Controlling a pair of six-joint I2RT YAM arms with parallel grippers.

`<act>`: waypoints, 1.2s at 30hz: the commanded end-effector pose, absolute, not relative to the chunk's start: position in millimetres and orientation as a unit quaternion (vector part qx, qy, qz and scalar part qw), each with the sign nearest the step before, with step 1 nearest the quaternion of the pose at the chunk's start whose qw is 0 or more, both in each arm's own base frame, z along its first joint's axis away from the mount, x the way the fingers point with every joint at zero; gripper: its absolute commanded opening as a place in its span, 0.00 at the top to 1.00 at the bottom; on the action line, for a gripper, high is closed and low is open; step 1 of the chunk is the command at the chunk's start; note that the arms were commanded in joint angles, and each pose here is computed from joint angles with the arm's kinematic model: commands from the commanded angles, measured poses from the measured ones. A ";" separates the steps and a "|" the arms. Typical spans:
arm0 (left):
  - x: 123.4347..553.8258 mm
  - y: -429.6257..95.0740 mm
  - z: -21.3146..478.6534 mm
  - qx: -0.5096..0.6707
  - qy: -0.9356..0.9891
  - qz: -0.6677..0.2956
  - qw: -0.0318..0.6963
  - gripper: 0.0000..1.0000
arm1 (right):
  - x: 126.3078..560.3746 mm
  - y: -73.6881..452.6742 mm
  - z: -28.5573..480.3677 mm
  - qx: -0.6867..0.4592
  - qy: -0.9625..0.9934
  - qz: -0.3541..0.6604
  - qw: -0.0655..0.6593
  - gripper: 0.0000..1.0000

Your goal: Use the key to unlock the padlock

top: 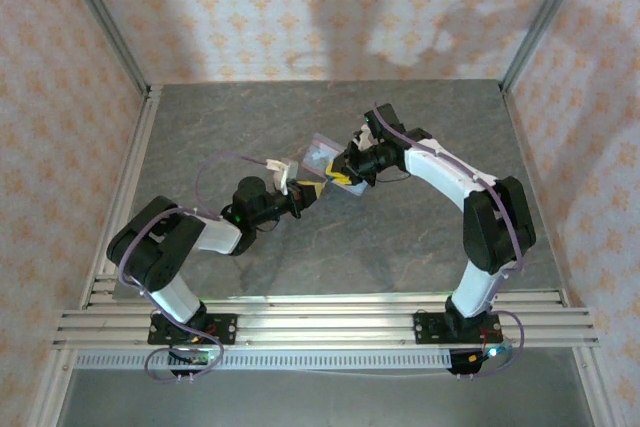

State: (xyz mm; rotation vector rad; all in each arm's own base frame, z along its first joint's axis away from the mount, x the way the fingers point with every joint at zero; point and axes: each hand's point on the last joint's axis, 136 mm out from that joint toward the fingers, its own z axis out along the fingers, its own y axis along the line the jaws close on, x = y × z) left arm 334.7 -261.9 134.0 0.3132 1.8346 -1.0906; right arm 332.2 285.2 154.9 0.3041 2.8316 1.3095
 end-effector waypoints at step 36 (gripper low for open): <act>346.5 -268.2 153.1 0.101 0.732 -0.471 0.481 1.00 | 326.0 289.9 149.1 0.084 0.907 0.413 0.016 1.00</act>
